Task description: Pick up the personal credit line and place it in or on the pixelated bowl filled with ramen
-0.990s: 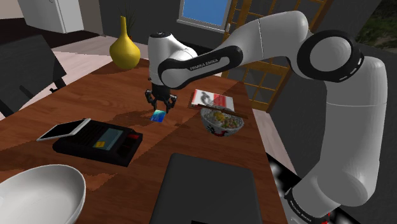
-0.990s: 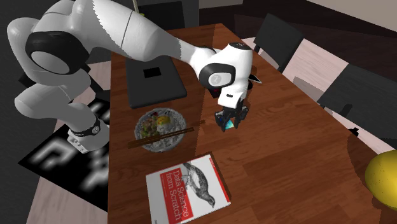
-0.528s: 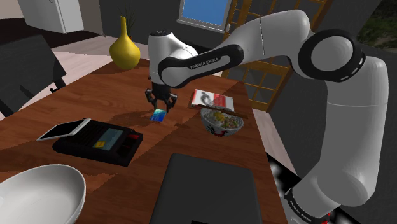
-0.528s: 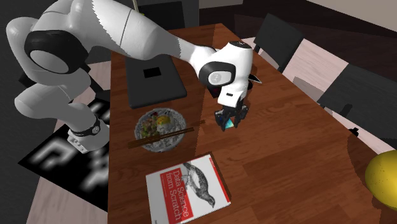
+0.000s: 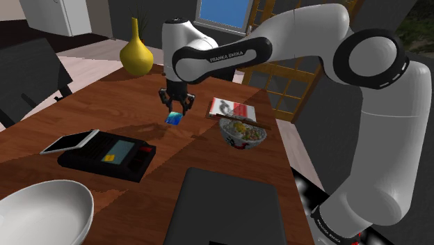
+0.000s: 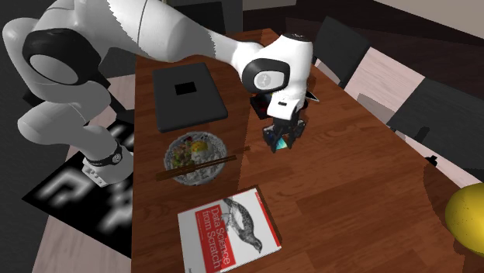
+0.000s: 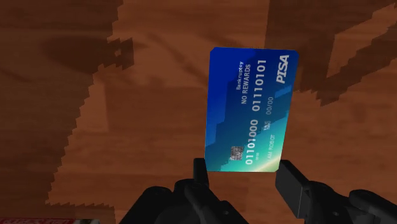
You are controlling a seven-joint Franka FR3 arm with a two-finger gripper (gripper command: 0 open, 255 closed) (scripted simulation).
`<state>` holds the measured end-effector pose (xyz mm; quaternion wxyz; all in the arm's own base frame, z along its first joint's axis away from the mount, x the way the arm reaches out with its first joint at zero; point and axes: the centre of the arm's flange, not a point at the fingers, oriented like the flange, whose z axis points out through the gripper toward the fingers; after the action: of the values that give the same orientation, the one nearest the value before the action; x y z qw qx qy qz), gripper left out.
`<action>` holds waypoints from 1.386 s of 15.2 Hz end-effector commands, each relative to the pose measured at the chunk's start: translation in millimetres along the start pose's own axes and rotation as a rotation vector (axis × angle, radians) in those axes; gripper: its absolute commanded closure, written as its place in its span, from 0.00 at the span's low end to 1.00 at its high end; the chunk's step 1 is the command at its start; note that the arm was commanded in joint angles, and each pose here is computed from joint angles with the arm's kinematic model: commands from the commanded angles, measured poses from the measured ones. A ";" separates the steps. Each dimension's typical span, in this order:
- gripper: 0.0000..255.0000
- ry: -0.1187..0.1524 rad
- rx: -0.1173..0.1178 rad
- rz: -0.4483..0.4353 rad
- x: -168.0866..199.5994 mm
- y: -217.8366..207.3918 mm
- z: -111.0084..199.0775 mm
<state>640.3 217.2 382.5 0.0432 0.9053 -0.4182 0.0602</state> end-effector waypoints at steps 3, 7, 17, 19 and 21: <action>1.00 0.000 0.000 0.000 3.3 0.9 -21.9; 1.00 0.000 0.000 0.000 6.4 1.5 -42.7; 1.00 0.000 0.000 0.000 14.0 3.0 -95.0; 1.00 0.000 0.000 0.000 15.6 3.3 -105.4; 1.00 0.000 0.000 0.000 17.1 3.6 -115.9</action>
<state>639.6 217.0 495.2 0.0431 0.9054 -0.4181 0.0602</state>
